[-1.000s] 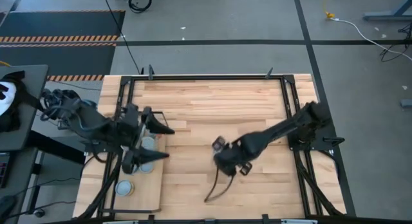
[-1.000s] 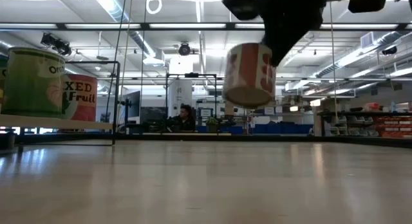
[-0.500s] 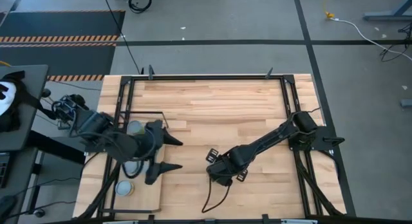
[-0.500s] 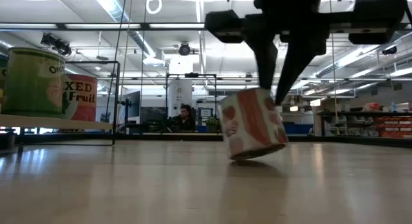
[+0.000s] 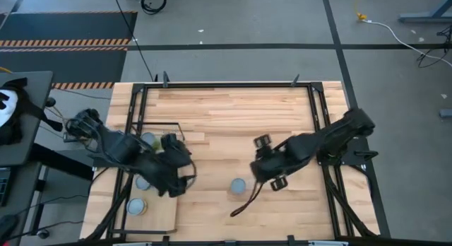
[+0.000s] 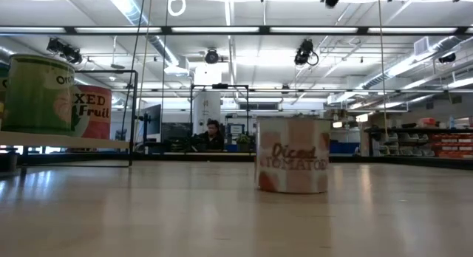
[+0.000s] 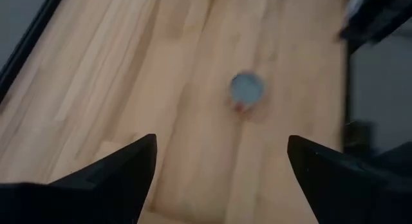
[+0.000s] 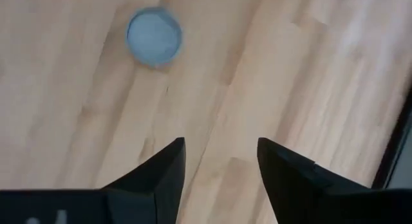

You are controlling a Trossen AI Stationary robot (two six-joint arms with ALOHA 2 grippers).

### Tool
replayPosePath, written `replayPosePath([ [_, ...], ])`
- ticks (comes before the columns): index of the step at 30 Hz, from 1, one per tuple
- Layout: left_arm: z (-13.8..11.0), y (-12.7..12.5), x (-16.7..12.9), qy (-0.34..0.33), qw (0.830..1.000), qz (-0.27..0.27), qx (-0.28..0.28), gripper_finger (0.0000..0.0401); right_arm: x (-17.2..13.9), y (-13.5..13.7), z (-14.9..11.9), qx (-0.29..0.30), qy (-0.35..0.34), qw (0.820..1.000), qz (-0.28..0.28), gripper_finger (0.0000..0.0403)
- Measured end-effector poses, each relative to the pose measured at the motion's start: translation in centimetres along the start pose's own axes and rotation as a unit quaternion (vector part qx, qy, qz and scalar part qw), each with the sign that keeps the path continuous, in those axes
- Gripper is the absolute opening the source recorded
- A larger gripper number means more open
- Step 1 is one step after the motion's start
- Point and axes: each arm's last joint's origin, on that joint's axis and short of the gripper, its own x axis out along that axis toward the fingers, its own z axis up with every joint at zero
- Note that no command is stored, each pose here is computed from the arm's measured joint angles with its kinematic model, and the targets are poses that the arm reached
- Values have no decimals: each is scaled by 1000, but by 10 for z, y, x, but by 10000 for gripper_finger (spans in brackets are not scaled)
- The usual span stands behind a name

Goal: Pick and place cans onto a shelf
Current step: Put the canned diced tomatoes on the shelf

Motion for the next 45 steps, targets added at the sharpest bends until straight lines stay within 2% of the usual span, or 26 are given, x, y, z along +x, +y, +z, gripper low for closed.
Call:
replayPosePath([
  [5, 3, -15, 54, 56, 997, 37, 28, 352, -46, -20, -23, 123, -80, 988, -36, 199],
  [9, 5, -30, 98, 83, 995, 28, 57, 352, -76, -36, -41, 248, -152, 956, -40, 206],
  [13, -3, -34, 135, 70, 997, -13, 16, 349, -101, -44, -55, 307, -214, 927, -11, 230],
  [18, -33, -24, 155, 38, 998, -29, -30, 346, -114, -46, -67, 306, -230, 923, 31, 271],
  [22, -90, -7, 186, 131, 990, 32, -29, 345, -115, -45, -69, 282, -226, 931, 42, 292],
  [24, -107, -4, 194, 146, 988, 21, -47, 345, -114, -45, -69, 274, -221, 935, 41, 296],
  [27, -123, -4, 208, 126, 991, -11, -50, 345, -108, -43, -66, 254, -203, 945, 45, 297],
  [29, -121, -7, 212, 95, 990, -34, -101, 345, -104, -42, -63, 242, -190, 950, 51, 296],
  [31, -115, -8, 214, 72, 989, -53, -116, 345, -99, -42, -62, 239, -177, 953, 51, 296],
  [33, -110, -9, 215, 44, 993, -64, -87, 345, -95, -42, -59, 231, -169, 957, 47, 296],
  [36, -100, -12, 214, -27, 998, -47, -30, 345, -92, -43, -56, 222, -165, 960, 38, 296],
  [38, -93, -8, 216, -49, 998, -43, -4, 345, -90, -45, -56, 236, -162, 958, 29, 296],
  [41, -85, 5, 224, -32, 997, -67, -36, 346, -88, -48, -56, 274, -152, 949, 30, 296],
  [45, -84, 15, 229, 6, 997, -77, -28, 346, -88, -47, -56, 279, -150, 947, 40, 296],
])
